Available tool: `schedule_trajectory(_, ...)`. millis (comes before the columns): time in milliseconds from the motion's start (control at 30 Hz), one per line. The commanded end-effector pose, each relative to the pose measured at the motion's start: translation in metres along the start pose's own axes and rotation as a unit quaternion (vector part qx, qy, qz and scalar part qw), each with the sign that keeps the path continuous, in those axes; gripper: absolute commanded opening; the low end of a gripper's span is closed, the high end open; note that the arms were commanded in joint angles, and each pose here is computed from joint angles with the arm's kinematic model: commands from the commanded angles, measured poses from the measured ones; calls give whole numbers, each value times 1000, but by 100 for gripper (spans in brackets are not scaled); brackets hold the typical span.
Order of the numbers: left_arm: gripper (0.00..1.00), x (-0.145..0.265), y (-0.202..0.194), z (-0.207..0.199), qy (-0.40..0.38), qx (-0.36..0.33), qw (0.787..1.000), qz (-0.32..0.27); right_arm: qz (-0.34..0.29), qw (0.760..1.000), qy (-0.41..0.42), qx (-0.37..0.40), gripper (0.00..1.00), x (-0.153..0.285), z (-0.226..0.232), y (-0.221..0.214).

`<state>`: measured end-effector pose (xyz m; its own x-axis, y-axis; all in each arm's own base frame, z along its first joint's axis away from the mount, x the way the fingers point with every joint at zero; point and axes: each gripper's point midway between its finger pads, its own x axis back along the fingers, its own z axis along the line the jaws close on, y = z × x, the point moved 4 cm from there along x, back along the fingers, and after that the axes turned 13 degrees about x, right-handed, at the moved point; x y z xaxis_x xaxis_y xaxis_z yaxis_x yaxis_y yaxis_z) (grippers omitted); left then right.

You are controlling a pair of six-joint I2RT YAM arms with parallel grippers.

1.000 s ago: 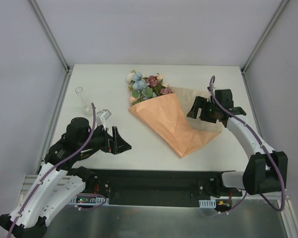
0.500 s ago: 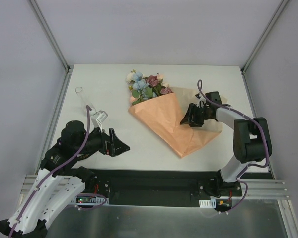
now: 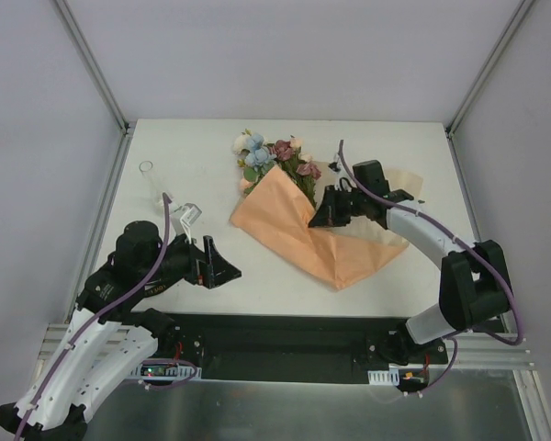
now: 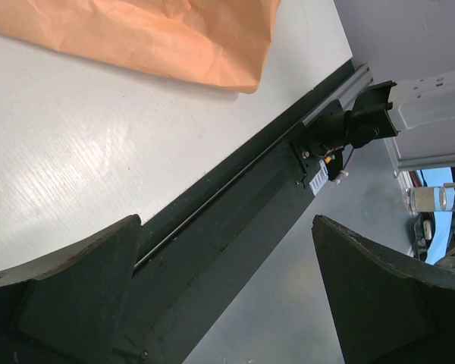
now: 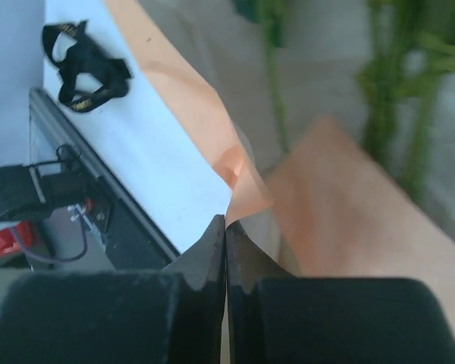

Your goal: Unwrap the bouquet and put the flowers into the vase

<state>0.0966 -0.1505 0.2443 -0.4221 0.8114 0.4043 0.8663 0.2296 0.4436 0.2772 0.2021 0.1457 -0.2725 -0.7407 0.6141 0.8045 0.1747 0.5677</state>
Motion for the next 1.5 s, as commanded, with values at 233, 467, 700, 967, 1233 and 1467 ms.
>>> schedule_trajectory(233, 95, 22, 22, -11, 16, -38, 994, -102, 42, 990, 37, 129, 1, -71, 144, -29)
schedule_trajectory(467, 95, 34, 22, -14, 14, -42, 990, -132, 118, 983, 68, 125, 13, -135, 179, -63)
schedule_trajectory(700, 95, 27, 20, -1, 42, -20, 991, -124, 78, 987, 59, 131, 58, -97, 172, -36)
schedule_trajectory(967, 95, -2, 18, 22, 89, 17, 994, -60, 28, 990, -42, 132, 70, -43, 131, -21)
schedule_trajectory(1233, 95, -30, 13, 33, 95, 25, 995, 23, 51, 979, -187, 64, 77, 3, 59, 9)
schedule_trajectory(1467, 87, -81, 1, 70, 92, 85, 988, 91, 91, 967, -238, -3, 81, 13, 10, 3)
